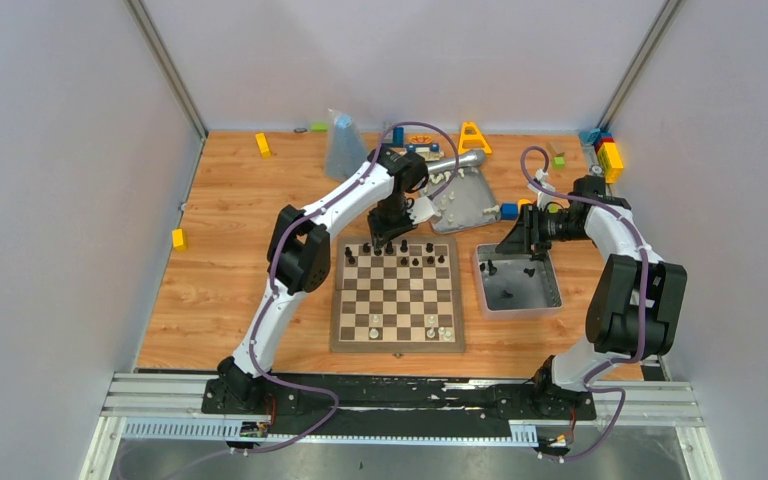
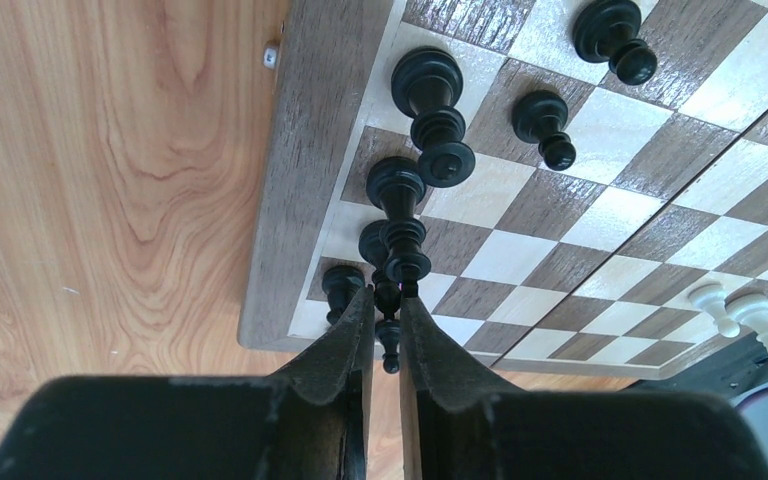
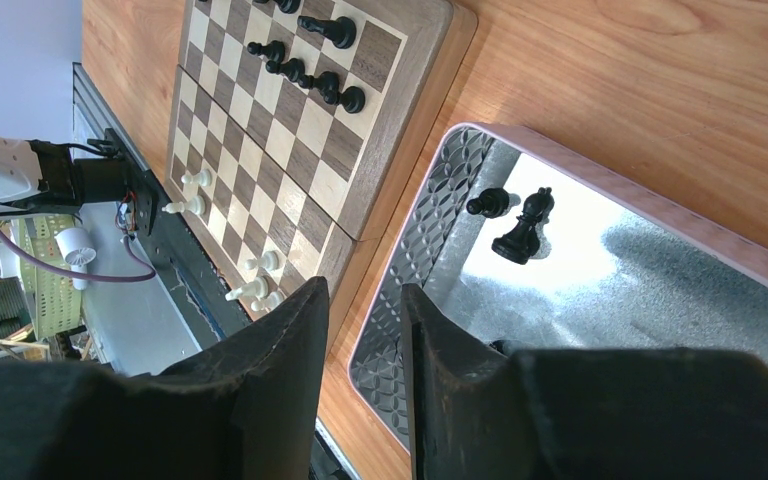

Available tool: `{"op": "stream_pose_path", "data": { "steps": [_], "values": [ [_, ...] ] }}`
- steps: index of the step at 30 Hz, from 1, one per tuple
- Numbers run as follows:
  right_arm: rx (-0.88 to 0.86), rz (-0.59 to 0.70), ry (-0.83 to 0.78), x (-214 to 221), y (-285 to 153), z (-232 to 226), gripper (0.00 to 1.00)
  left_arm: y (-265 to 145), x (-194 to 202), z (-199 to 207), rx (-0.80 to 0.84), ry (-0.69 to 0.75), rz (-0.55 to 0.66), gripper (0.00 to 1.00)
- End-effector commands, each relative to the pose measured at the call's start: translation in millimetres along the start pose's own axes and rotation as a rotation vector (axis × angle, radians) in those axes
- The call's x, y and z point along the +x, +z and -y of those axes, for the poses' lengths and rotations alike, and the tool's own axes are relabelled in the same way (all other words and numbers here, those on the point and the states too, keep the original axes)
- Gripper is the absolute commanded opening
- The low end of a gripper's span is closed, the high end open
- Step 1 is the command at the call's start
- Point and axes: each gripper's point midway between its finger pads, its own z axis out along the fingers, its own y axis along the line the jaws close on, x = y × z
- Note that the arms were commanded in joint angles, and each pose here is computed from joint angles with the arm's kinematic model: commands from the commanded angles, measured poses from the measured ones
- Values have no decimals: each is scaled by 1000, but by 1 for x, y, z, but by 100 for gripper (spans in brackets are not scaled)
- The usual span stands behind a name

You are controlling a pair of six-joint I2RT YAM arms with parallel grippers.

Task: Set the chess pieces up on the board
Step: Place the chess piece on the chessboard.

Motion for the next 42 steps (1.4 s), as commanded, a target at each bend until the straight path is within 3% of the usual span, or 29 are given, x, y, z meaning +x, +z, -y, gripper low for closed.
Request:
{"op": "stream_pose_path", "data": {
  "steps": [1, 37, 42],
  "values": [
    [-34, 18, -35, -8, -1, -5, 33, -3, -13, -3, -18, -9, 43, 20],
    [-33, 12, -30, -6, -1, -3, 33, -9, -2, -3, -42, -4, 19, 25],
    [-25, 6, -26, -5, 0, -1, 33, -14, -4, -4, -52, -5, 33, 30]
  ]
}}
